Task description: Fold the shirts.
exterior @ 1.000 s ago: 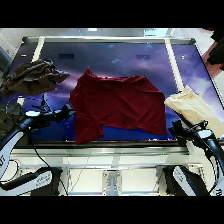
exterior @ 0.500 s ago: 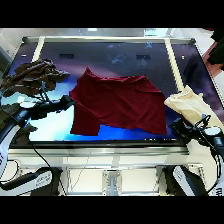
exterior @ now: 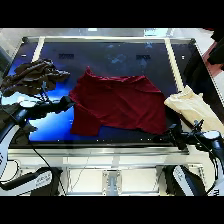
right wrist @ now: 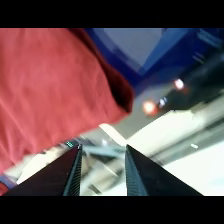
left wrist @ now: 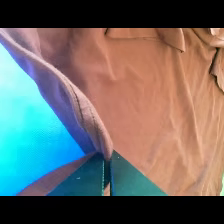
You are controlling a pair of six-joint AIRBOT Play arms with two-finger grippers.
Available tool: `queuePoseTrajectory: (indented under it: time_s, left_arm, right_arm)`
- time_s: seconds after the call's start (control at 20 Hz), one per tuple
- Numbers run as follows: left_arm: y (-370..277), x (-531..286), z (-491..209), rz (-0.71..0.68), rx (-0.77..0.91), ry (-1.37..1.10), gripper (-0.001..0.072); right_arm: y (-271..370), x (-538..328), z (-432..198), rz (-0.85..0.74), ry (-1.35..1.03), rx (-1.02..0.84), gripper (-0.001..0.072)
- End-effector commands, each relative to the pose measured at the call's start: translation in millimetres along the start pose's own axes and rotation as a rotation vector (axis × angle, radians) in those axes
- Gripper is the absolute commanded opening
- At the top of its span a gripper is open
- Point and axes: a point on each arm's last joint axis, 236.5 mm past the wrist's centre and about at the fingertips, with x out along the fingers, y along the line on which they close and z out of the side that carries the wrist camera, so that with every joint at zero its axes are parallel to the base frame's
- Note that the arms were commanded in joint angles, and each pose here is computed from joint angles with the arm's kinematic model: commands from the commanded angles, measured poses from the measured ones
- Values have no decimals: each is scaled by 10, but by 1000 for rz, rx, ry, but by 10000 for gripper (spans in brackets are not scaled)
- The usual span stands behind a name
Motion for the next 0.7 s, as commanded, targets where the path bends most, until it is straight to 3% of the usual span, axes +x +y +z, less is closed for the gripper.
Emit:
queuePoseTrajectory:
  time_s: [0.0,0.15,0.3,0.4,0.5,0.65]
  left_arm:
    - [-2,0,-25,0,1,12,12]
    - [-1,0,-24,0,1,11,12]
    - [-2,0,-25,0,1,12,12]
    - [-2,0,-26,0,2,12,12]
    - [-39,-6,-34,-12,27,19,12]
    - [-468,-177,-10,-116,227,59,11]
  right_arm:
    - [-2,124,163,60,-99,99,340]
    - [-43,185,179,58,-101,93,336]
    - [10,192,331,87,-156,81,221]
    - [124,160,433,136,-199,63,40]
    - [320,120,434,211,-204,-14,37]
    - [812,-155,402,324,-201,-292,35]
